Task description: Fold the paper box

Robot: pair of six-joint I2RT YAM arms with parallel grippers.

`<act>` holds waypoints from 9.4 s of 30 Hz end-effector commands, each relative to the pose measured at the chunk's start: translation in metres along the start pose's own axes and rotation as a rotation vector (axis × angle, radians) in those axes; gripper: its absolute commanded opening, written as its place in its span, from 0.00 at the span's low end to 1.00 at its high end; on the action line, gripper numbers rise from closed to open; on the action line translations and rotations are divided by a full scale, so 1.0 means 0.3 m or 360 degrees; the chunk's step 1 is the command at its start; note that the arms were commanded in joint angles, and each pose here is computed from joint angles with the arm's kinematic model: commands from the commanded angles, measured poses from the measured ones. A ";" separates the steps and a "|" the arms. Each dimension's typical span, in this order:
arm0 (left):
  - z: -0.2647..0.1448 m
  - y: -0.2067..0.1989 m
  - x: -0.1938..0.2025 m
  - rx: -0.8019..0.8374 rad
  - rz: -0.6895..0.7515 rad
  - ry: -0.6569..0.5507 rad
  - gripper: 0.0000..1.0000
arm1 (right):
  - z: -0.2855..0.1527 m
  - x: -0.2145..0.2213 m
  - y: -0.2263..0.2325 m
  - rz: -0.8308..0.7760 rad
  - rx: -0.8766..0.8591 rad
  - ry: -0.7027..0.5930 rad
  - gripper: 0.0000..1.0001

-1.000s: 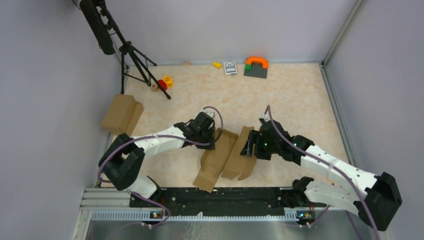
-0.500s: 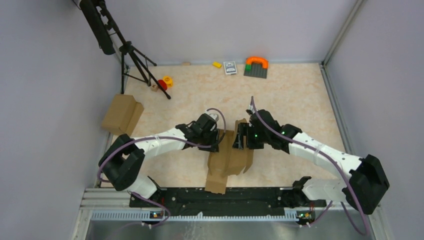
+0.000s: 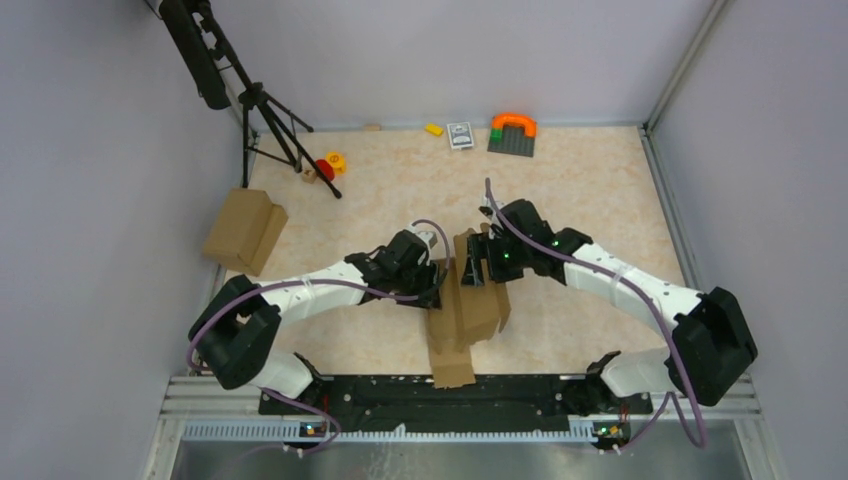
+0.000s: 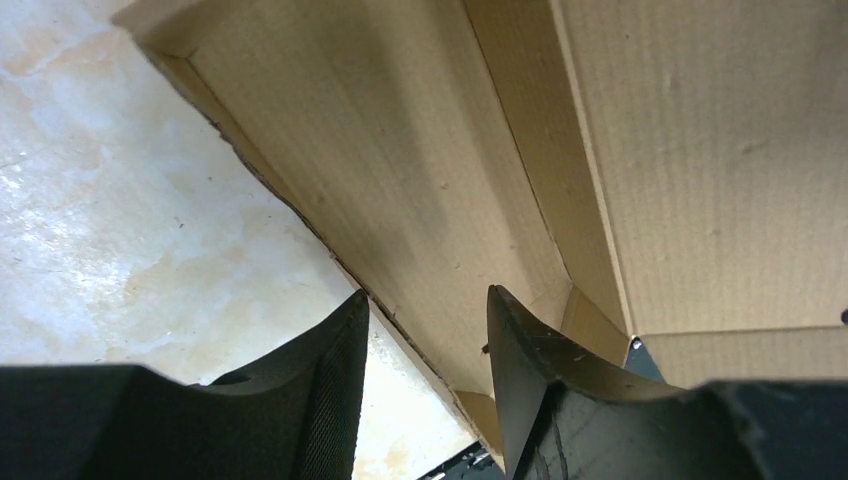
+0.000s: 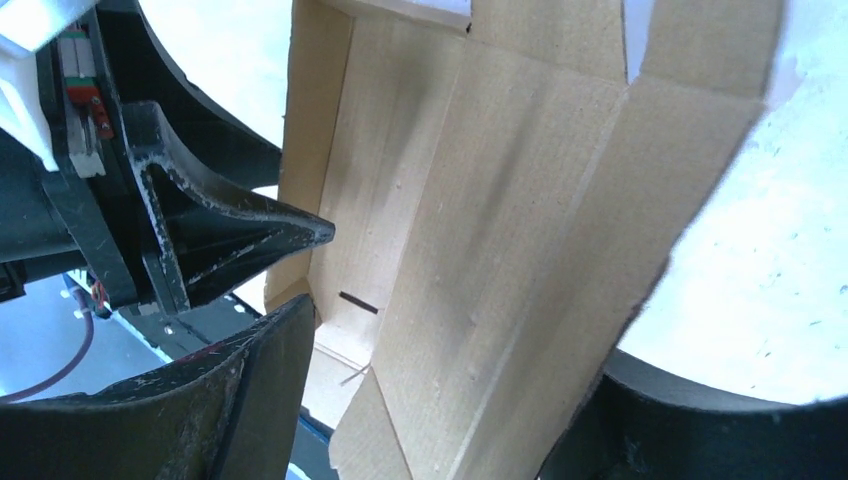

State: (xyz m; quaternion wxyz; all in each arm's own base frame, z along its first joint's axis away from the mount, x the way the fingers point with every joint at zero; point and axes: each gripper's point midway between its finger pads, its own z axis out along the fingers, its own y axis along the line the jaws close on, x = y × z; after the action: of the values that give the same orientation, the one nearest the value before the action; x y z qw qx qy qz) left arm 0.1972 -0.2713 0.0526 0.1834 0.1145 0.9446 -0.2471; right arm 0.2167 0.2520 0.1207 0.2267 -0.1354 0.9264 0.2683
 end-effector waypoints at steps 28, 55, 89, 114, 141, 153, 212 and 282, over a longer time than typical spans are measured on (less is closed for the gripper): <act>-0.215 0.128 -0.333 -0.0038 -0.0039 -0.0357 0.71 | -0.187 -0.145 -0.134 -0.0032 0.0305 -0.0195 0.96; 0.023 0.042 -0.451 -0.0119 0.0814 0.0031 0.49 | -0.427 -0.066 -0.111 0.0063 0.0287 -0.0410 0.97; 0.042 0.047 -0.292 -0.0325 0.0901 0.0076 0.16 | -0.411 -0.029 -0.116 0.0074 0.0253 -0.0397 0.97; -0.123 0.270 -0.119 -0.0944 -0.0216 -0.0622 0.00 | -0.107 0.088 -0.051 0.0466 -0.0090 -0.0281 0.77; -0.101 0.242 -0.091 -0.0869 -0.0329 -0.0653 0.00 | 0.157 -0.008 -0.020 0.0517 0.0119 -0.0240 0.57; -0.081 0.219 -0.085 -0.0835 -0.0277 -0.0593 0.08 | 0.205 0.038 -0.017 0.0187 0.0188 -0.0036 0.32; -0.095 0.247 -0.102 -0.0698 -0.0102 -0.0478 0.00 | 0.110 -0.033 -0.134 -0.0149 0.0379 -0.0092 0.89; -0.096 0.232 -0.111 -0.0696 -0.0139 -0.0526 0.00 | 0.118 -0.094 0.002 -0.0034 0.0193 -0.0206 0.76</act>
State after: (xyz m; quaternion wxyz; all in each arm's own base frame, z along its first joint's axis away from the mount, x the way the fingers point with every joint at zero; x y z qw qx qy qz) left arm 0.2371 -0.2008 0.0528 0.3304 0.0032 0.9420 -0.0589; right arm 0.2496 0.2799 0.0677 0.2661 -0.1156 0.9345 0.2062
